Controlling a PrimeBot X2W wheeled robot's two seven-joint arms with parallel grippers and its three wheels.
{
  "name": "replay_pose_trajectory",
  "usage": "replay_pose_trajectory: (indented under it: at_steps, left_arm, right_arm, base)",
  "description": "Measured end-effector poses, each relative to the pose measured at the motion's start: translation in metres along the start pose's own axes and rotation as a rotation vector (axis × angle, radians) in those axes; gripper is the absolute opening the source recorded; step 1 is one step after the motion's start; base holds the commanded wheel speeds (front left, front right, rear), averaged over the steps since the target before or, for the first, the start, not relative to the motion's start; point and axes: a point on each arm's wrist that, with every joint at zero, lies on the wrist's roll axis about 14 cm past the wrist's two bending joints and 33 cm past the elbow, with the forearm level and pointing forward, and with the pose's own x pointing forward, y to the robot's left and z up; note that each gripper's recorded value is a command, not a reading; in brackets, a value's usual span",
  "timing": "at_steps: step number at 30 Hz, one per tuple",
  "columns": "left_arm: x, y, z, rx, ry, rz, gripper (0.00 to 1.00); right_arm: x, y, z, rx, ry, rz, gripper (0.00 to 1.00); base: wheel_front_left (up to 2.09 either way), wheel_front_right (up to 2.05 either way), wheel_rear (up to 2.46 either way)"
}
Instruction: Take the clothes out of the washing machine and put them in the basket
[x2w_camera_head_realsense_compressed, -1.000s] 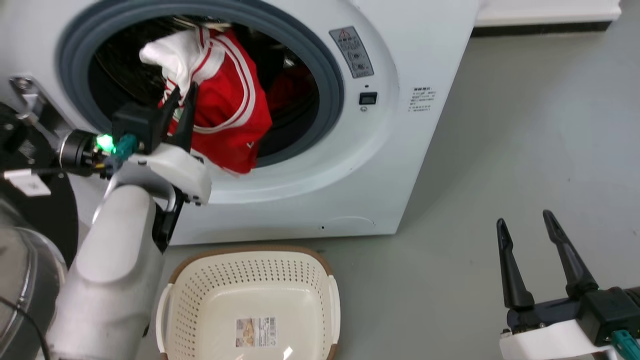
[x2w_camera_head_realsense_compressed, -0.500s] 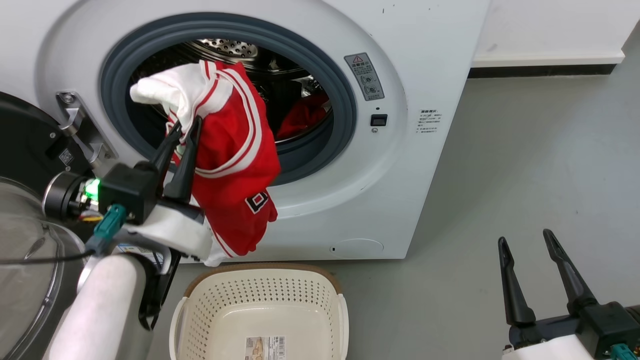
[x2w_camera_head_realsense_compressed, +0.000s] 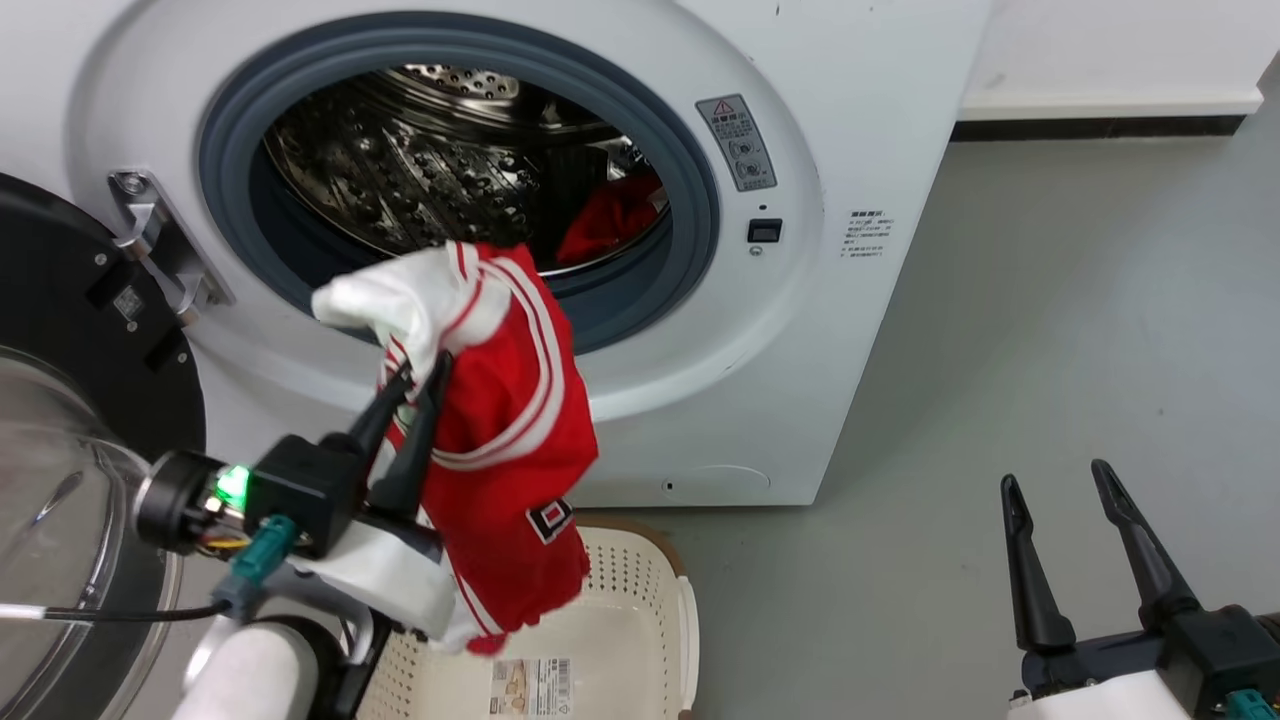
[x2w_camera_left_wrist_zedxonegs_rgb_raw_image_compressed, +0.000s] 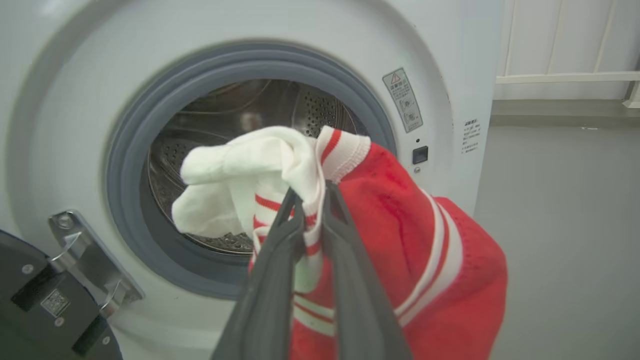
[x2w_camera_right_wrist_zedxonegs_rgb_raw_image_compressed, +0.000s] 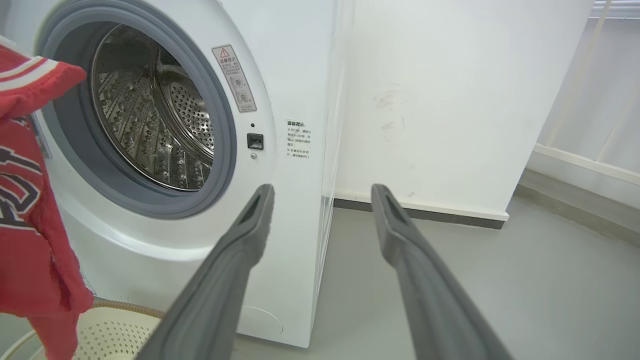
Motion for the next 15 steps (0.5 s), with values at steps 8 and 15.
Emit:
replay_pose_trajectory:
  at_steps: [8, 15]
  left_arm:
    - [-0.007, -0.035, -0.109, -0.134, 0.281, -0.078, 0.0]
    - [-0.011, -0.049, -0.195, -0.223, 0.486, -0.098, 0.0]
  right_arm:
    - [0.024, -0.011, -0.017, -0.013, 0.034, -0.022, 1.0]
    - [0.045, -0.022, -0.039, -0.023, 0.075, -0.045, 1.0]
  base:
    - [0.0, 0.0, 0.0]
    - [0.0, 0.0, 0.0]
